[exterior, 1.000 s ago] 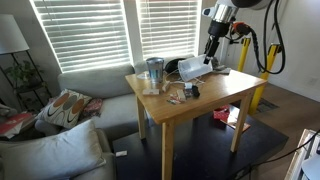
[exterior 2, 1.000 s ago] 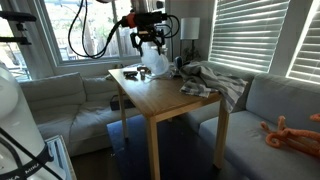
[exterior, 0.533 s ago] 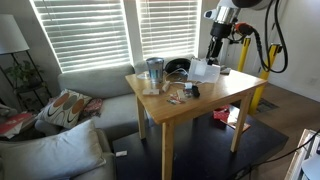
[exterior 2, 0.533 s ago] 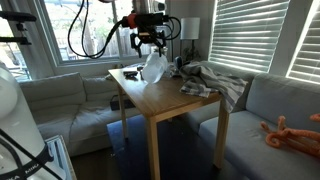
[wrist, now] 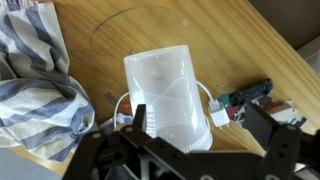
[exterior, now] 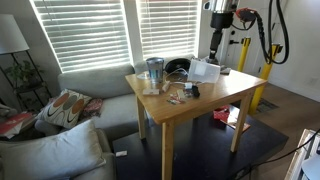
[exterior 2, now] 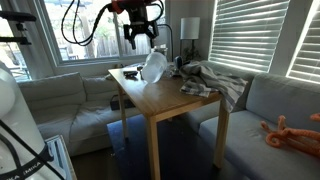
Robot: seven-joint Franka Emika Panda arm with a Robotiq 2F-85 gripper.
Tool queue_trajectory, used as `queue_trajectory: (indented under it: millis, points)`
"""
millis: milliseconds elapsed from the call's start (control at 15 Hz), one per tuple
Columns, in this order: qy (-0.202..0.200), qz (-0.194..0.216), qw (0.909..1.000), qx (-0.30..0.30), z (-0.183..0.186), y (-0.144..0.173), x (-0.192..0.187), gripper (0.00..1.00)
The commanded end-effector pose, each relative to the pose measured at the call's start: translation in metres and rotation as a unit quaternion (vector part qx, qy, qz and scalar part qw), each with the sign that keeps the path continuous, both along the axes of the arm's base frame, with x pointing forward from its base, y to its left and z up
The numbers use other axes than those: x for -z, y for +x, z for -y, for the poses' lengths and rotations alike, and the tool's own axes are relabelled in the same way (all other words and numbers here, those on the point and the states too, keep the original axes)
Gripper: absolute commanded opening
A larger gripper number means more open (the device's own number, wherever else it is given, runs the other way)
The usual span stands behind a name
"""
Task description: Flip the upside down positioned frost flex cup clockwise twice to position it upright on the table
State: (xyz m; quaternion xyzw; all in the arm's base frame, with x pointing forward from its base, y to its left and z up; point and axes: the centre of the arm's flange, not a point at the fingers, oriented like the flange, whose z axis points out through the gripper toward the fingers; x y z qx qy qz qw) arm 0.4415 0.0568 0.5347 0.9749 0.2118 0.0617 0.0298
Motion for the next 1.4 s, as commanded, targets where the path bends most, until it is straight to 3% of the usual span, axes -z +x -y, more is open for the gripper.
queue_trajectory:
  millis: [0,333,467,667,1000,1333]
  points:
    - [-0.001,0.004,1.0000,0.001,-0.007,0.000,-0.007,1.00]
    - [-0.001,-0.005,1.0000,0.002,-0.001,0.001,0.002,1.00]
    - [-0.010,0.020,0.9981,0.058,-0.015,0.031,0.001,1.00]
    - [-0.002,0.022,0.9881,0.152,-0.049,0.083,-0.005,1.00]
    - [-0.031,0.059,0.9597,0.273,-0.093,0.137,0.023,1.00]
    - [-0.100,0.099,0.9167,0.374,-0.105,0.155,0.038,1.00]
